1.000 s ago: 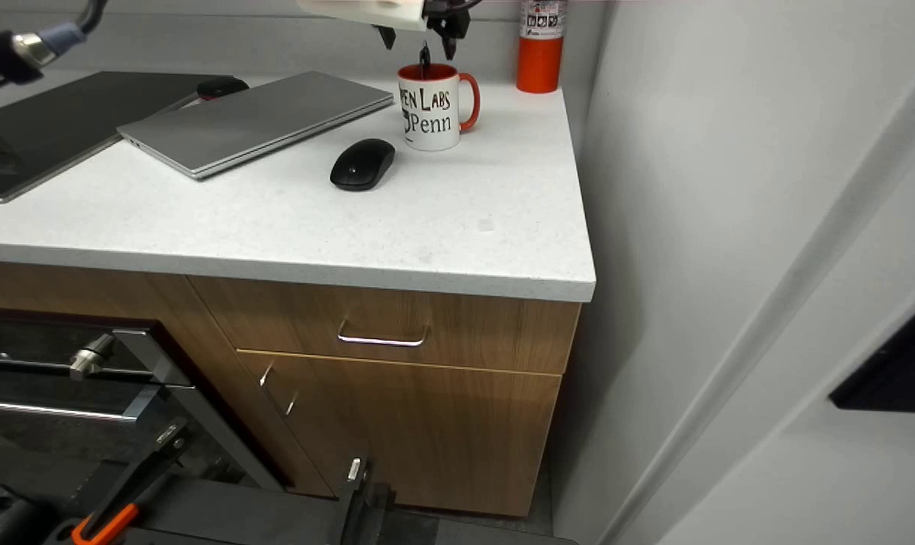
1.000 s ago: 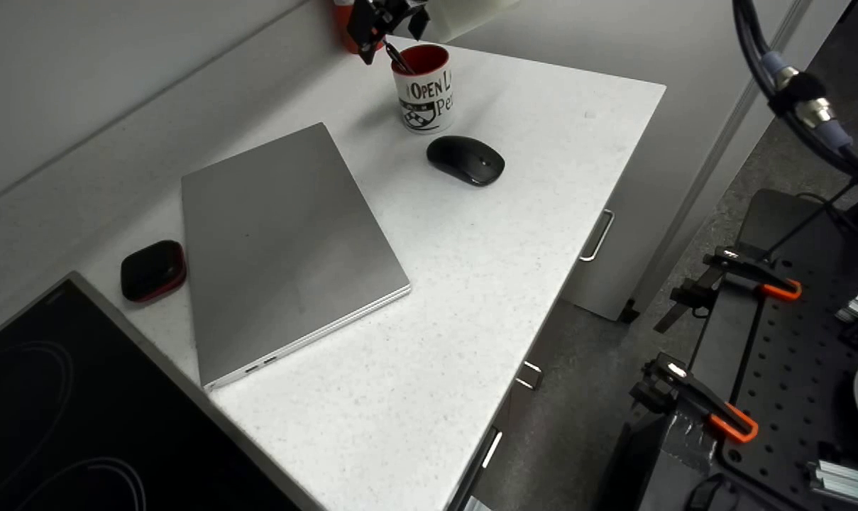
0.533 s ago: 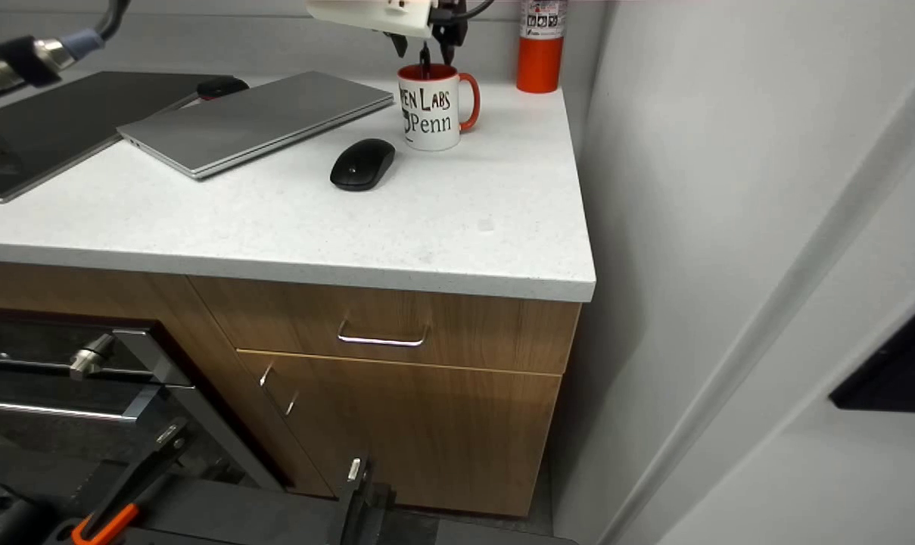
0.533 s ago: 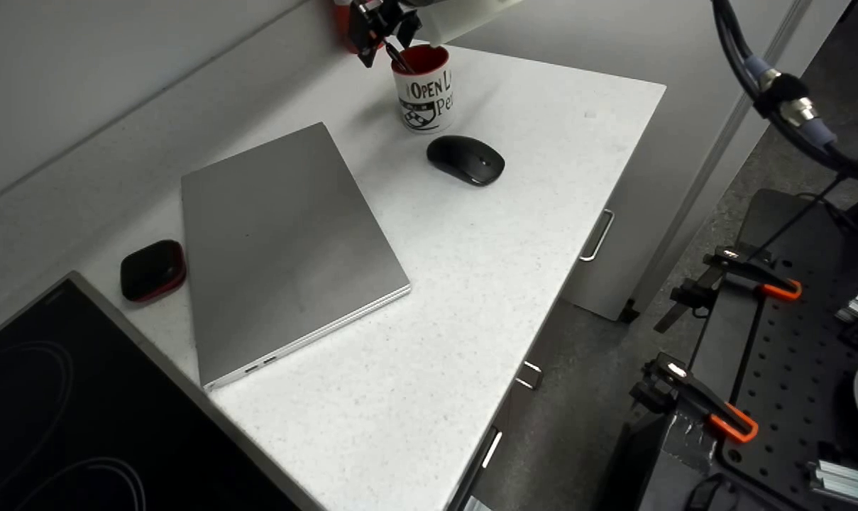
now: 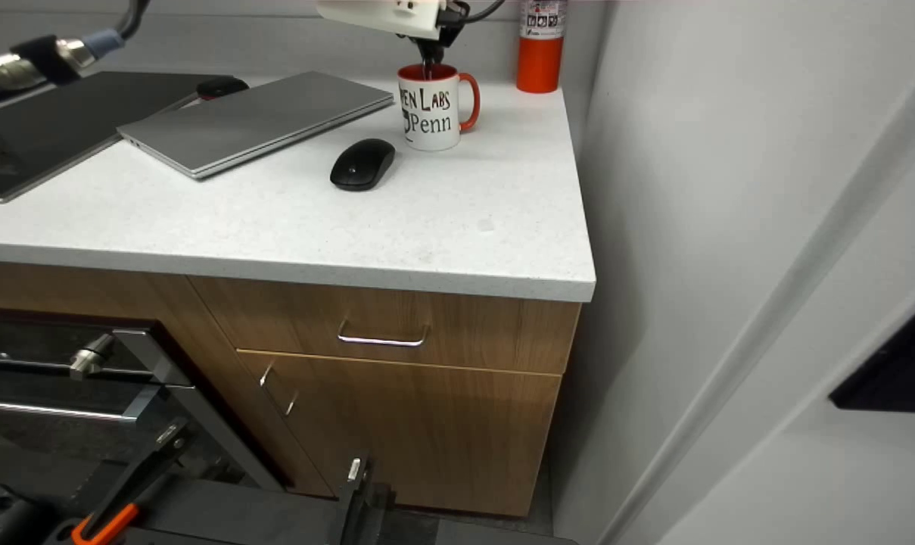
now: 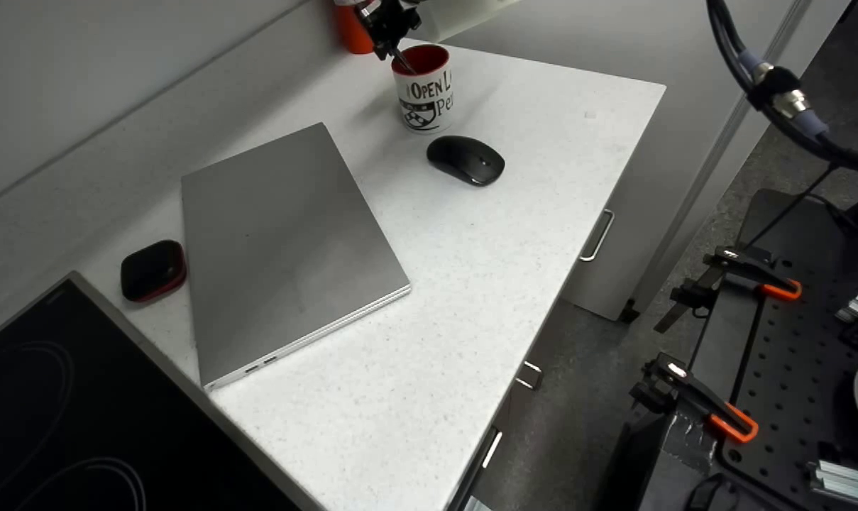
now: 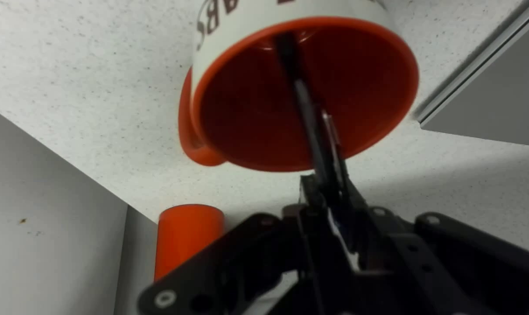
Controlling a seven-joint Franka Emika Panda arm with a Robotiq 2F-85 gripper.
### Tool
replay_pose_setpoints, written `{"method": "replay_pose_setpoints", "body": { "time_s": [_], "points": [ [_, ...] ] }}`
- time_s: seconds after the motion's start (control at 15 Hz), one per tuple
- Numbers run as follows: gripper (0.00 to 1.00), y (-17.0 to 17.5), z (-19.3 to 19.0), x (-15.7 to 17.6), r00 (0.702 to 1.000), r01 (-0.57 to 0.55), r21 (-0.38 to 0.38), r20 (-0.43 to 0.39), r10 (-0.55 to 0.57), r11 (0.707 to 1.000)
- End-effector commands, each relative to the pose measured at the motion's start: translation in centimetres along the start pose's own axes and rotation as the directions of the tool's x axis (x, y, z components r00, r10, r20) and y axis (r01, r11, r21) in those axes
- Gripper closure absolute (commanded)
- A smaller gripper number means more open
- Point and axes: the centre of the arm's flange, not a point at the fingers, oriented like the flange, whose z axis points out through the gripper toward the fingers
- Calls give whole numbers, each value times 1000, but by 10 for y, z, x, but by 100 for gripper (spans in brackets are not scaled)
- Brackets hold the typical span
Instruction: Take the pen out of the mug and put it on the desk
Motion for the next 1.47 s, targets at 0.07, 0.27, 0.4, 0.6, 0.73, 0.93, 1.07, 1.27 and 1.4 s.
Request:
{"method": "replay_pose_setpoints", "body": {
  "time_s": [0.07,0.27,0.4,0.6,0.73,0.93,1.07,1.27,1.4],
  "points": [
    [98,8,-2,6,999,-23,1,-48,23,1000],
    [98,6,-19,9,998,-19,-9,-67,18,1000],
    [98,2,-39,15,995,-10,-6,-102,9,1000],
    [98,0,-75,30,984,-8,-12,-176,6,1000],
    [98,0,-104,37,982,2,-3,-191,-3,1000],
    [98,6,-137,35,988,32,10,-154,-30,999],
    [98,13,-150,25,994,61,7,-91,-60,998],
    [98,35,-153,-6,994,94,-22,56,-93,995],
    [98,56,-151,-28,983,120,-62,147,-110,991]
  ]
}}
